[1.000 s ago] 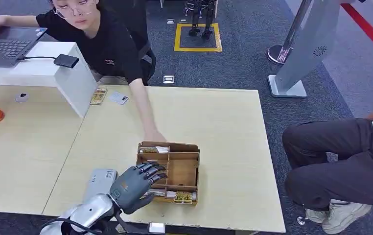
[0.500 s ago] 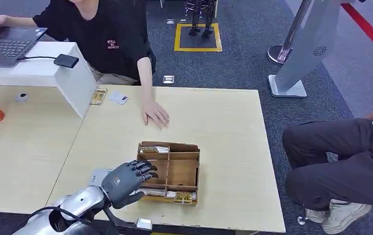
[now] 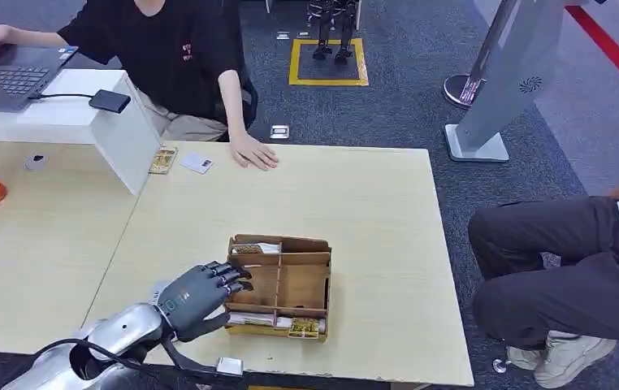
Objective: Pass the card to the sensor for recognition and then transmit it.
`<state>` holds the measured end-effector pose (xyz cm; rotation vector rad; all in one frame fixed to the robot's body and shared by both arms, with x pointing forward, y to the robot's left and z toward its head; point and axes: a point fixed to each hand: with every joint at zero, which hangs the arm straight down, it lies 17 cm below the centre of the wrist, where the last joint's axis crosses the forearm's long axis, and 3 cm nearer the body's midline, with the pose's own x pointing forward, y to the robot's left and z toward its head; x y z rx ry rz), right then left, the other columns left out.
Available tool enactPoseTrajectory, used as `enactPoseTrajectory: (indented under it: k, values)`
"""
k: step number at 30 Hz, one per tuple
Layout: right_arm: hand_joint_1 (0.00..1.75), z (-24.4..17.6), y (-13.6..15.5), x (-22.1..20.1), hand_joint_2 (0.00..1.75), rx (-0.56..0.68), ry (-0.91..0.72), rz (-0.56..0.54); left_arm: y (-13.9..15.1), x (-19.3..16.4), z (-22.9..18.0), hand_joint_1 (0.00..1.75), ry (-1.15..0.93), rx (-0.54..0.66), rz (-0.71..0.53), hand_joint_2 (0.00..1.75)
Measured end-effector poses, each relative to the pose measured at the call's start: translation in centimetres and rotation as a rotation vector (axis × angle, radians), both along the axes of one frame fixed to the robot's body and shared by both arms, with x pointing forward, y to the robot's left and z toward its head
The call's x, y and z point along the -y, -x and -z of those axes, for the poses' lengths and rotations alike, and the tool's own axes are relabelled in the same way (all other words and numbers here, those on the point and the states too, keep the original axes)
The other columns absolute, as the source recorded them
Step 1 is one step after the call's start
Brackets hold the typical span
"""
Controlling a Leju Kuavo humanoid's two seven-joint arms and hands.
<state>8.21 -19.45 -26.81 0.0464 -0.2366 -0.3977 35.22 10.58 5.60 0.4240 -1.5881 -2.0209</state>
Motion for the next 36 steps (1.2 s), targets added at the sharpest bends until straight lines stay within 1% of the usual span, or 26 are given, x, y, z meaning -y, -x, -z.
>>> enactPoseTrajectory:
  k: [3,5,6,10,11,14,16,18,20,23,29,30,34,36]
  values:
    - [0.00,0.0,0.0,0.0,0.00,0.000,0.000,0.003,0.3,-0.5,-0.7,0.49,0.026,-0.010,0.006,1.75]
    - [0.00,0.0,0.0,0.0,0.00,0.001,-0.003,0.008,0.4,-1.1,-1.1,0.51,0.029,-0.003,0.006,1.75]
    - [0.00,0.0,0.0,0.0,0.00,0.001,-0.003,0.010,0.4,-1.4,-1.5,0.47,0.031,0.003,0.008,1.75]
    - [0.00,0.0,0.0,0.0,0.00,0.001,-0.004,0.011,0.2,-2.4,-2.5,0.51,0.035,0.020,0.007,1.75]
    - [0.00,0.0,0.0,0.0,0.00,0.001,-0.005,0.012,0.3,-2.5,-2.8,0.49,0.040,0.016,0.012,1.75]
    - [0.00,0.0,0.0,0.1,0.00,0.002,-0.005,0.013,0.9,-2.8,-2.9,0.47,0.042,-0.028,0.038,1.75]
    - [0.00,0.0,0.0,0.1,0.00,0.002,-0.005,0.013,1.3,-3.1,-2.9,0.49,0.041,-0.056,0.049,1.75]
    - [0.00,0.0,0.0,0.1,0.00,0.003,-0.005,0.013,1.8,-3.3,-2.9,0.44,0.037,-0.103,0.068,1.75]
    - [0.00,0.0,-0.1,0.1,0.00,0.003,-0.004,0.013,2.2,-3.6,-2.9,0.45,0.036,-0.143,0.084,1.75]
    - [0.00,0.0,-0.1,0.1,0.00,0.002,-0.003,0.013,2.5,-3.8,-3.2,0.45,0.037,-0.170,0.098,1.75]
    - [0.00,0.0,-0.1,0.1,0.00,0.002,-0.004,0.013,2.5,-3.6,-3.5,0.49,0.045,-0.163,0.101,1.75]
    - [0.00,0.0,-0.1,0.1,0.00,0.002,-0.003,0.013,2.5,-3.6,-3.6,0.45,0.051,-0.158,0.100,1.75]
    - [0.00,0.0,-0.1,0.2,0.00,0.006,-0.003,0.023,2.9,-3.3,-3.7,0.45,0.087,-0.140,0.084,1.75]
    - [0.00,0.0,-0.1,0.2,0.00,0.006,-0.003,0.030,3.3,-3.1,-3.6,0.42,0.105,-0.138,0.076,1.75]
